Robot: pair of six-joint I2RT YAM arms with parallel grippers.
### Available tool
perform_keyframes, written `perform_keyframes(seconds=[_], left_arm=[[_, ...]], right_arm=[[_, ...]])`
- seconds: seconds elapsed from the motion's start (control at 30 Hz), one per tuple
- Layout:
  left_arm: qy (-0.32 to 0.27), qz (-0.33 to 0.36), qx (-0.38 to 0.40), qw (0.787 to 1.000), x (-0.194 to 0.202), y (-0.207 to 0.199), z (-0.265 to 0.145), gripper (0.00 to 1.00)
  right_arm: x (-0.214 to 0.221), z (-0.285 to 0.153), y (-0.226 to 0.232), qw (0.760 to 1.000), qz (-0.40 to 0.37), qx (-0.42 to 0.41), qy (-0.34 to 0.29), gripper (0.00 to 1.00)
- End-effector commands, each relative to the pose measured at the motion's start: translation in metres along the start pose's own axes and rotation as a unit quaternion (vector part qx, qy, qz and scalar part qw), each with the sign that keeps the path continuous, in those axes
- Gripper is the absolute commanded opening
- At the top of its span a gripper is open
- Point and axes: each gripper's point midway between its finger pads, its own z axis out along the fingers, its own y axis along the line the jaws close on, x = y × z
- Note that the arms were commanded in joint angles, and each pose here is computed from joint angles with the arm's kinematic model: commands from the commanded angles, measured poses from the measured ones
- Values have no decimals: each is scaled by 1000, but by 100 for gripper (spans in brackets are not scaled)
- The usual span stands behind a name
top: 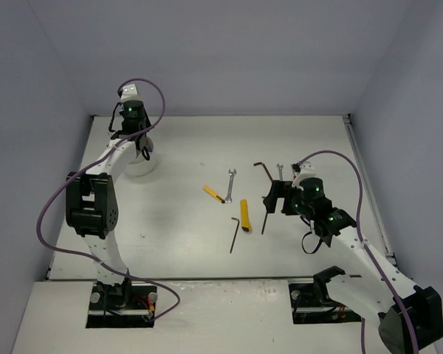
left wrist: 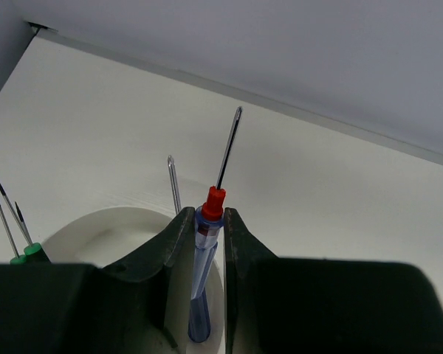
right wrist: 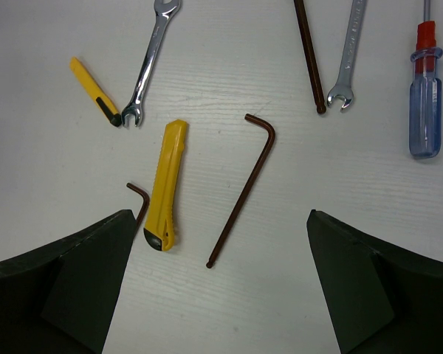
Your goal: Sort the tools into containers
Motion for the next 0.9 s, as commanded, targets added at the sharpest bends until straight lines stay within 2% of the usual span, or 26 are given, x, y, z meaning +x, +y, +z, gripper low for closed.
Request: perform_keyframes(seconds=[0.0, 0.43, 0.87], left_arm=[[-71, -39, 5, 997, -44, -6, -8, 0], [-48, -68, -5, 997, -12, 0, 0, 7], [-36, -88, -2, 995, 1, 1, -8, 30]], right_arm=[[-15, -1, 9, 999, 1, -16, -27, 100], [-16, -1, 9, 999, 1, -16, -29, 100], [-18, -2, 10, 999, 0, -17, -32, 100]])
